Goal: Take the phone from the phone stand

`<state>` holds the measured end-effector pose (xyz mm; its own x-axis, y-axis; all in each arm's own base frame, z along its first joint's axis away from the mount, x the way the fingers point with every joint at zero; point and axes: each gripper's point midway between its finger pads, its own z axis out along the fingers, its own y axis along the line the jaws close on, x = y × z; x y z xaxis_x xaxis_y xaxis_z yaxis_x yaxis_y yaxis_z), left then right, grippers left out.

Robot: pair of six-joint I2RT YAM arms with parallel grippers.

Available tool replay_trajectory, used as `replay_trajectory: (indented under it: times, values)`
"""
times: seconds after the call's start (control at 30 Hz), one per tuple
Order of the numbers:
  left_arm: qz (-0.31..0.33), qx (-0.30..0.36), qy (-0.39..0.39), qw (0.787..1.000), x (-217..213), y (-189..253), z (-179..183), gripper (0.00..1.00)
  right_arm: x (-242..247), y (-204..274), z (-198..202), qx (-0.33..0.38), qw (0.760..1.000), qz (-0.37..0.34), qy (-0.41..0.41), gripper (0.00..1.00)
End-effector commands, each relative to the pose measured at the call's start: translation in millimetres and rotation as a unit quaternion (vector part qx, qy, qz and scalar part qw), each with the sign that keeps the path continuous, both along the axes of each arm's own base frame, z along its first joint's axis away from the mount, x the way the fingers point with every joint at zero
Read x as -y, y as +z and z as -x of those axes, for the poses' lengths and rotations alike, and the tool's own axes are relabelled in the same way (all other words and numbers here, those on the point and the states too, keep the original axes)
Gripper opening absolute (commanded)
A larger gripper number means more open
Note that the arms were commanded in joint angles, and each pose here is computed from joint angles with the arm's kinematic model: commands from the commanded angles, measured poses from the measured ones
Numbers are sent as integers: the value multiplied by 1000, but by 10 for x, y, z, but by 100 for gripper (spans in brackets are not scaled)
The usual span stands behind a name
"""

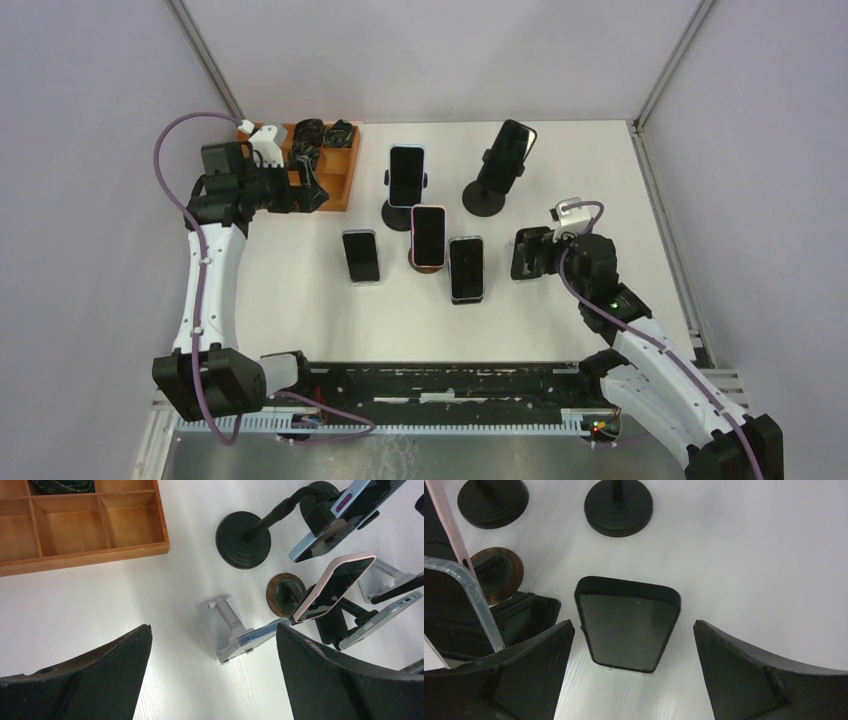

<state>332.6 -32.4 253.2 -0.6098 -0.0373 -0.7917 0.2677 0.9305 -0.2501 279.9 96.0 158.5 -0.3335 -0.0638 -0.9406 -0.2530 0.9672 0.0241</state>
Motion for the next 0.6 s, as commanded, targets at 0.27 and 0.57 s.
replay_trajectory:
  times: [0.27,0.57]
  values:
    - [7,36,-40,999,111,296,109,100,-271,20,-161,13,999,15,42,98]
    - [5,40,-56,998,146,330,152,100,-256,-252,-138,-7,999,8,31,98]
